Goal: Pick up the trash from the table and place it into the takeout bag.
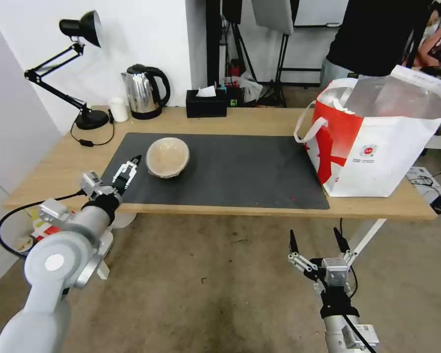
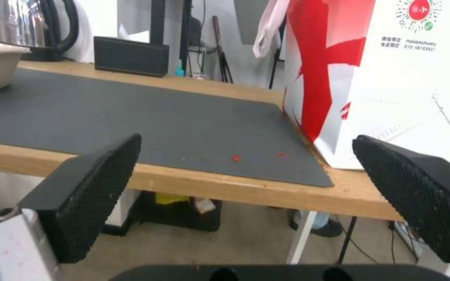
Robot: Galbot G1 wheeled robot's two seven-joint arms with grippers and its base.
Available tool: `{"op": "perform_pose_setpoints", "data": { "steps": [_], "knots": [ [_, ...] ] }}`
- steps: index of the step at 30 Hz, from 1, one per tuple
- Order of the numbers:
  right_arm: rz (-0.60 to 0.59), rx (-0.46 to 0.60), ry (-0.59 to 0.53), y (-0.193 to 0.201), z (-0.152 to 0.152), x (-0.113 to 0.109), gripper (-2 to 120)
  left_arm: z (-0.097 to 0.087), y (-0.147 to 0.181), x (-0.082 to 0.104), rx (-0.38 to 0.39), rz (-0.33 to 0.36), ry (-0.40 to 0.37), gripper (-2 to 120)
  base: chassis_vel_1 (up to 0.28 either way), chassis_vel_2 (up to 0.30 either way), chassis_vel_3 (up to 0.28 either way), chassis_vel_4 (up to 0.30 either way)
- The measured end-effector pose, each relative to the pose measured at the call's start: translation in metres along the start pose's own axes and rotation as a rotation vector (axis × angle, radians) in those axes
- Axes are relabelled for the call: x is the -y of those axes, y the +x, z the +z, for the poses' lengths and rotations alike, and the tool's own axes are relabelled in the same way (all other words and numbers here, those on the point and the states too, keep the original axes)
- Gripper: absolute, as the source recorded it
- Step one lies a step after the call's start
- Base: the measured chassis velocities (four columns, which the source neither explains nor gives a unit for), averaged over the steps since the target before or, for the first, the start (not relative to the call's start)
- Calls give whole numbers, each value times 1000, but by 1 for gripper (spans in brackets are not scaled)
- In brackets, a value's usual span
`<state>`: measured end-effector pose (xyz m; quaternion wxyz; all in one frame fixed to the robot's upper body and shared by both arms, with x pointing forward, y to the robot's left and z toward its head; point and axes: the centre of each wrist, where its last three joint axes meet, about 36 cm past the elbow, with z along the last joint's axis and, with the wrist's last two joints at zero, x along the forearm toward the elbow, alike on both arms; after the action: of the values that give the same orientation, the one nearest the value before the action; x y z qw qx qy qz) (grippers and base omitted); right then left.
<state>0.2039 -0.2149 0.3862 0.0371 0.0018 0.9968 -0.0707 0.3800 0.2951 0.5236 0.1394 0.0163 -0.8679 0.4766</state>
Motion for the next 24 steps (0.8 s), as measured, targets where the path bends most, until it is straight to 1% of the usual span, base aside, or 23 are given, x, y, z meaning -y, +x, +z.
{"op": "perform_pose_setpoints", "data": {
  "steps": [2,4,12,24],
  "knots": [
    [0,0,0,0,0,0,100,-1,-8,1,-8,-24,2,100,0,0,0,0],
    [0,0,0,0,0,0,100,-1,-13,1,-14,-28,4,100,0,0,0,0],
    [0,0,0,0,0,0,100,-4,-31,2,-32,-31,6,100,0,0,0,0],
    [0,0,0,0,0,0,100,-4,-58,5,-63,-54,10,100,0,0,0,0]
  ]
}}
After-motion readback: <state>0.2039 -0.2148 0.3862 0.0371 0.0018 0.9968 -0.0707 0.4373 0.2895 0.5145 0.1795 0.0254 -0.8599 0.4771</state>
